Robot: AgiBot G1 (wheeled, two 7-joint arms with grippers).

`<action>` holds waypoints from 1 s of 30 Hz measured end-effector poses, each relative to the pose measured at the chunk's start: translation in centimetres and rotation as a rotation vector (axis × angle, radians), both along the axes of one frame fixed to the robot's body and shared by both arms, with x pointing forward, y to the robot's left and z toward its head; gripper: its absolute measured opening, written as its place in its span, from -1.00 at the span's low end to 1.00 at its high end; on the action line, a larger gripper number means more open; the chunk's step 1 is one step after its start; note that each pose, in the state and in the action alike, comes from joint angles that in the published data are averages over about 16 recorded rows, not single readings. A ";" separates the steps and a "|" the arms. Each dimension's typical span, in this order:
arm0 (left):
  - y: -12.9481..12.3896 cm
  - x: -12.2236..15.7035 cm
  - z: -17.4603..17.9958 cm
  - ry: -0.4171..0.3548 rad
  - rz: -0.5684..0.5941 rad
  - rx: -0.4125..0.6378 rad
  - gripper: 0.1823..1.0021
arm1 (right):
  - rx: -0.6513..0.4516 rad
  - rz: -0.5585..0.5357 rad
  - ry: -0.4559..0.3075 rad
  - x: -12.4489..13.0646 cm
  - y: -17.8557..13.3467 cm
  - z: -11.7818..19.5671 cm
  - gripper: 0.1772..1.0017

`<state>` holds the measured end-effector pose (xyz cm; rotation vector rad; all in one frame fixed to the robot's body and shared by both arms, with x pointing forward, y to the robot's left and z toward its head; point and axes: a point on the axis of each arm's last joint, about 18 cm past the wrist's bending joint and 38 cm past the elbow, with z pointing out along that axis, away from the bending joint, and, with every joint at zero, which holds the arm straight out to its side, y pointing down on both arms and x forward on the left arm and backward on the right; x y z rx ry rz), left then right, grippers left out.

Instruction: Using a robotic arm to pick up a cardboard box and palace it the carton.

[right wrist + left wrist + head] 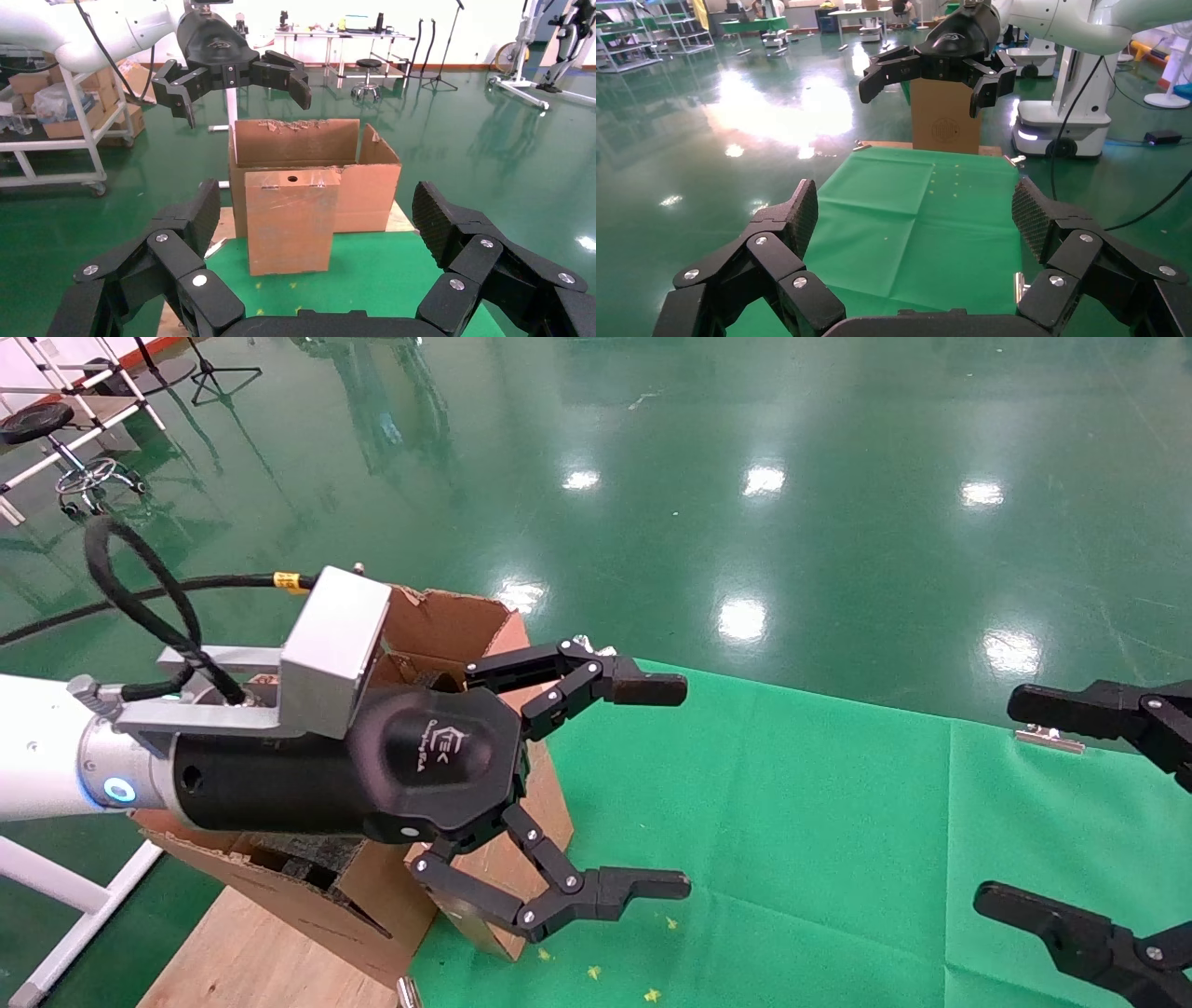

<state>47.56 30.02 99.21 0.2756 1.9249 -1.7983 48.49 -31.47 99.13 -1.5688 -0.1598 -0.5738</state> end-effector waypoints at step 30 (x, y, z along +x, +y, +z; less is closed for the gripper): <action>0.5 0.9 -0.2 -0.052 0.092 0.090 1.00 | 0.000 0.000 0.000 0.0 0.0 0.0 0.96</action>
